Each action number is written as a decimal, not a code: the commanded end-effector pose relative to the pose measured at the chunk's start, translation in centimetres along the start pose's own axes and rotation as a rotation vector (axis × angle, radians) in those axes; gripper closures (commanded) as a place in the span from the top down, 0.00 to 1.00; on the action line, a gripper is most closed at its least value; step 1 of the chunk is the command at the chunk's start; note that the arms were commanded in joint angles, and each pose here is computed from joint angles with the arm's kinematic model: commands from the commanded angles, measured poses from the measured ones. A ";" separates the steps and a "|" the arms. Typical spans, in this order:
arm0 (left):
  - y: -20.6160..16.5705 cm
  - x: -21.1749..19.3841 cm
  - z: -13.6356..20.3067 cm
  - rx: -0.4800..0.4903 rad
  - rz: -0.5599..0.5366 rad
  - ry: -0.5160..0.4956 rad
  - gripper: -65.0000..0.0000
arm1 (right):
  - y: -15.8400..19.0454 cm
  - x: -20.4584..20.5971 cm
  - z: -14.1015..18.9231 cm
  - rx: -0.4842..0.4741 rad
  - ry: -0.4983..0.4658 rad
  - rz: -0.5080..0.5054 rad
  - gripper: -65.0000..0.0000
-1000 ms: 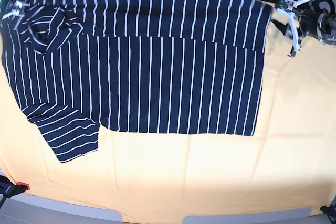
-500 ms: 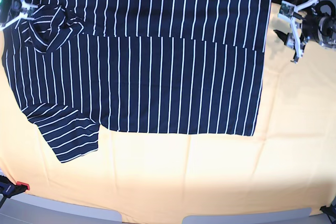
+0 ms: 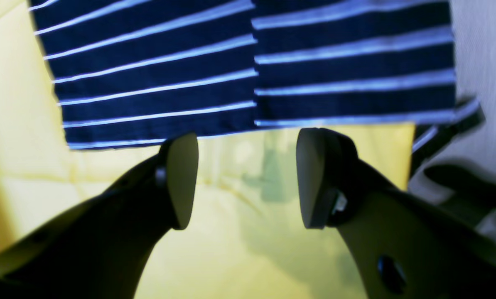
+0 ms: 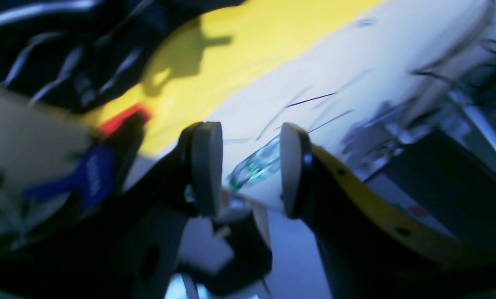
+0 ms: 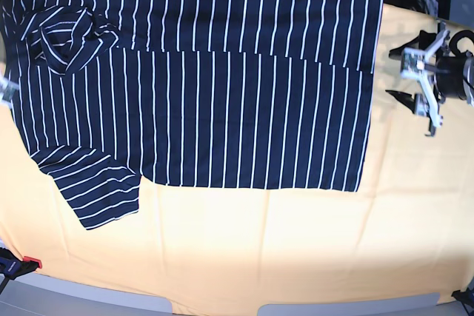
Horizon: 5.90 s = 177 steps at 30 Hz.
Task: Fold the T-shirt properly
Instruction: 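Move the left gripper to the shirt's hem corner and grasp it, then grasp the other hem corner with the right gripper, then lift the hem with both grippers and fold it over toward the collar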
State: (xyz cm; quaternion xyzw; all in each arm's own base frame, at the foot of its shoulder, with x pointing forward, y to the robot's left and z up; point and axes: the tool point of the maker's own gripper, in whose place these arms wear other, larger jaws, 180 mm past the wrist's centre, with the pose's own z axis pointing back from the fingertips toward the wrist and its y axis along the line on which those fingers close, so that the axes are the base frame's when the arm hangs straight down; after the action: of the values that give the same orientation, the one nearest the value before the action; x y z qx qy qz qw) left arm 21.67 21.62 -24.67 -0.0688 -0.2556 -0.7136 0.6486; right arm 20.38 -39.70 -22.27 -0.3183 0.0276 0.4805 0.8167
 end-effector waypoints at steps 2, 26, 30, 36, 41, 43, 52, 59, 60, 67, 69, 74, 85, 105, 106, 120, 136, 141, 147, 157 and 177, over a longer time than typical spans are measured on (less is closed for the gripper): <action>4.1 0.5 0.9 0.159 0.086 -0.033 0.58 | -3.3 0.6 1.2 -0.099 -0.055 -0.083 0.40; 19.3 -12.4 -7.7 0.491 1.157 -0.415 0.58 | -11.3 -6.0 0.2 -0.401 0.015 -0.446 0.40; 18.5 -11.5 -11.0 0.427 1.218 -0.452 0.58 | -11.8 -6.2 0.5 -0.434 0.019 -0.451 0.40; 17.4 -8.8 -15.2 0.320 1.253 -0.459 0.58 | -11.8 -6.1 0.5 -0.434 0.016 -0.451 0.40; 16.3 -5.5 -17.8 0.182 1.269 -0.479 0.58 | -11.9 -6.0 0.5 -0.435 0.008 -0.448 0.40; 16.6 -4.8 -18.1 0.177 1.269 -0.500 0.58 | -12.1 -5.6 0.5 -0.440 -0.014 -0.442 0.40; 17.5 -4.4 -17.6 0.191 1.256 -0.518 0.16 | -12.6 -1.0 0.8 -0.459 -0.289 -0.323 0.39; 17.8 -4.8 -17.1 0.208 1.255 -0.523 0.00 | -14.9 -1.7 2.5 -0.614 -0.416 -0.556 0.11; 18.0 -4.7 -17.0 0.214 1.255 -0.534 0.00 | -14.9 -1.6 2.6 -0.609 -0.440 -0.580 0.11; 18.2 -4.5 -17.0 0.219 1.253 -0.546 0.00 | -13.1 0.6 3.0 -0.438 -0.674 -0.749 0.12; 18.2 -4.5 -17.0 0.219 1.253 -0.546 0.00 | -13.1 0.3 2.7 -0.418 -0.711 -0.837 0.18; 18.1 -4.5 -17.1 0.216 1.253 -0.543 0.00 | -12.0 0.2 0.1 -0.292 -0.802 -1.026 0.30; 18.1 -4.5 -17.1 0.216 1.253 -0.542 0.00 | -12.0 5.3 -5.2 0.083 -0.962 -1.246 0.30; 18.1 -4.5 -17.1 0.216 1.254 -0.543 0.00 | -10.3 16.8 -12.7 0.408 -0.937 -1.367 0.49; 18.1 -4.5 -17.1 0.216 1.253 -0.544 0.00 | -9.9 17.1 -13.0 0.414 -0.926 -1.363 0.49; 18.1 -4.5 -17.1 0.216 1.254 -0.544 0.00 | -9.2 18.9 -14.7 0.314 -0.848 -1.382 0.30; 19.2 -4.3 -16.4 0.239 1.219 -0.540 0.00 | -12.1 20.7 -10.5 0.341 -1.092 -1.249 0.00; 21.7 -4.0 -14.8 0.306 1.131 -0.538 0.00 | -12.7 19.9 -10.6 0.302 -1.090 -1.265 0.00; 24.0 -3.4 -13.5 0.386 1.027 -0.551 0.00 | -13.4 18.3 -12.3 0.190 -0.989 -1.280 0.00; 24.9 -3.9 -13.7 0.473 0.959 -0.503 0.00 | -14.6 17.7 -12.2 0.123 -0.992 -1.284 0.00; 21.8 0.7 -11.5 0.233 0.923 -0.524 0.00 | -11.8 15.8 -10.4 0.424 -0.965 -1.225 0.00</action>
State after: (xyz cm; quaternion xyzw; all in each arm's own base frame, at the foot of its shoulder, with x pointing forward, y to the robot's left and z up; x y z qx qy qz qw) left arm 44.10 14.77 -30.58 -0.2772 -0.4016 -0.2816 0.8262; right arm 40.09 -36.25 -32.89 0.1356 -0.3863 0.0079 0.9123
